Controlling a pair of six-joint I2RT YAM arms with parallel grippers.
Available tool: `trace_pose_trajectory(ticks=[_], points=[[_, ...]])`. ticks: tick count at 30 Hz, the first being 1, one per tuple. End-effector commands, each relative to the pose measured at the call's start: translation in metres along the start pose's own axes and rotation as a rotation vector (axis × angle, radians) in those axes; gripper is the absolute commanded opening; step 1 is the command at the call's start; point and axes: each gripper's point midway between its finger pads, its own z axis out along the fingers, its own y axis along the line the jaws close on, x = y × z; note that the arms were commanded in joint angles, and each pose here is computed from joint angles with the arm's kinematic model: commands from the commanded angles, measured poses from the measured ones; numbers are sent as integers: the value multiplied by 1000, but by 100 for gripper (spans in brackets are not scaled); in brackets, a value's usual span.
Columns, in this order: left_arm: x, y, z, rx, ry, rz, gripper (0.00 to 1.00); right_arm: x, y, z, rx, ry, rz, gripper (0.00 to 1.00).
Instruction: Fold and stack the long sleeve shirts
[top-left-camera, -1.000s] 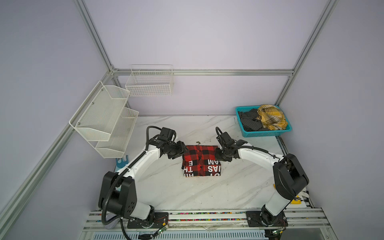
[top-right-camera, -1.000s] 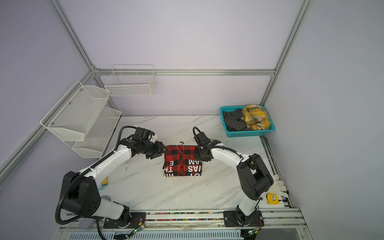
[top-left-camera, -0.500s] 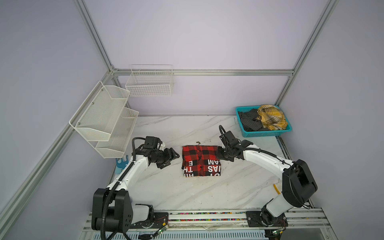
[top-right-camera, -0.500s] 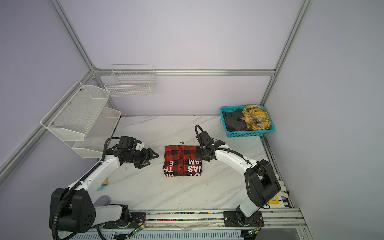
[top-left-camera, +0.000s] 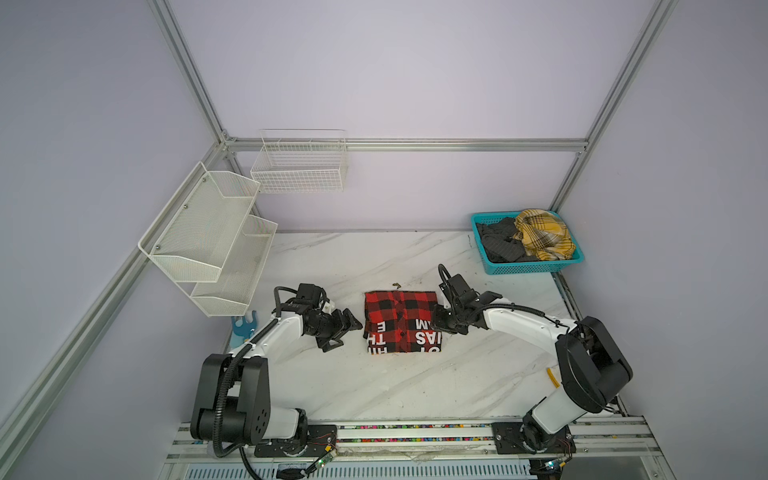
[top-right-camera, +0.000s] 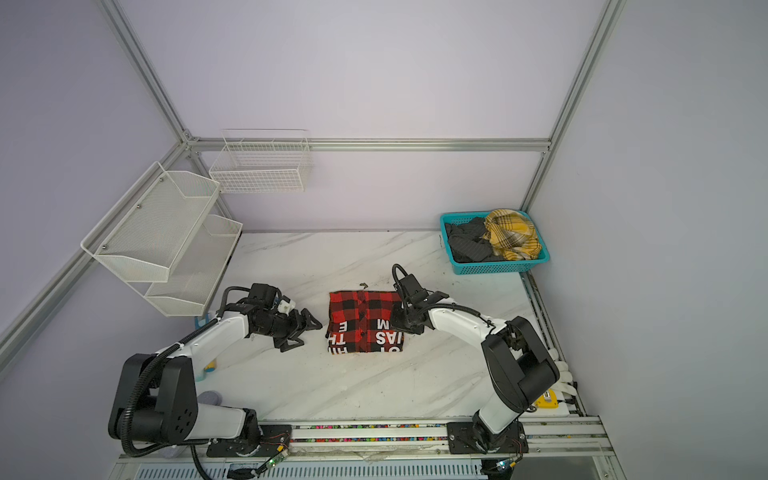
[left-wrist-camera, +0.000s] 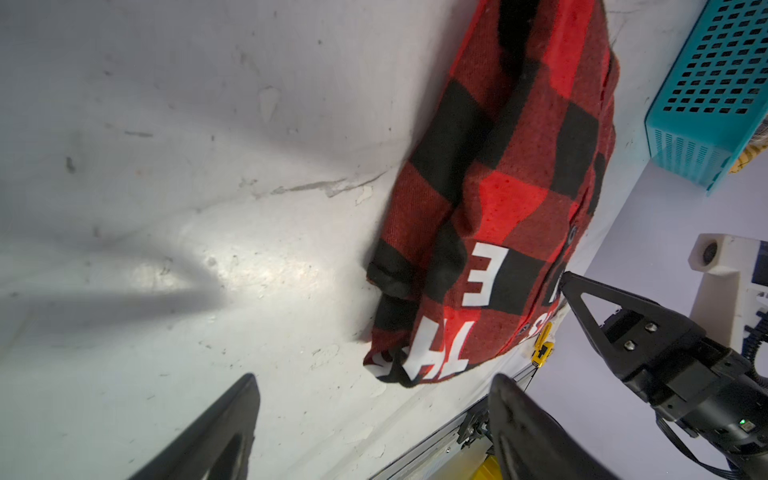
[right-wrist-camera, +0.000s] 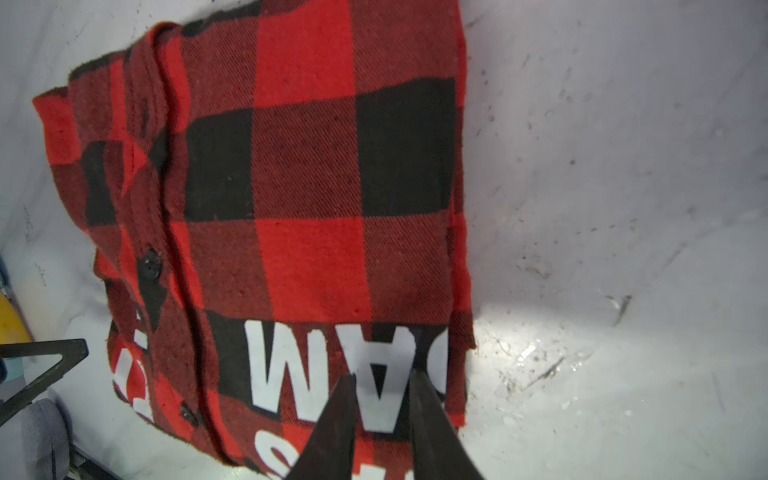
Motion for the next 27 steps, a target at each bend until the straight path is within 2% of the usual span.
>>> trace_pose_trajectory(ticks=[1,14,21,27], points=[[5,2,8,40,16,2,87,4,-2,8,4,15,17,27],[3,9,33,85,46,-73,90,10,-16,17,58,38,47,26],[0,9,47,122,58,-104,88,13,-22,26,82,56,52,25],[-2,18,66,102,81,-129,89,18,-29,32,99,72,55,25]])
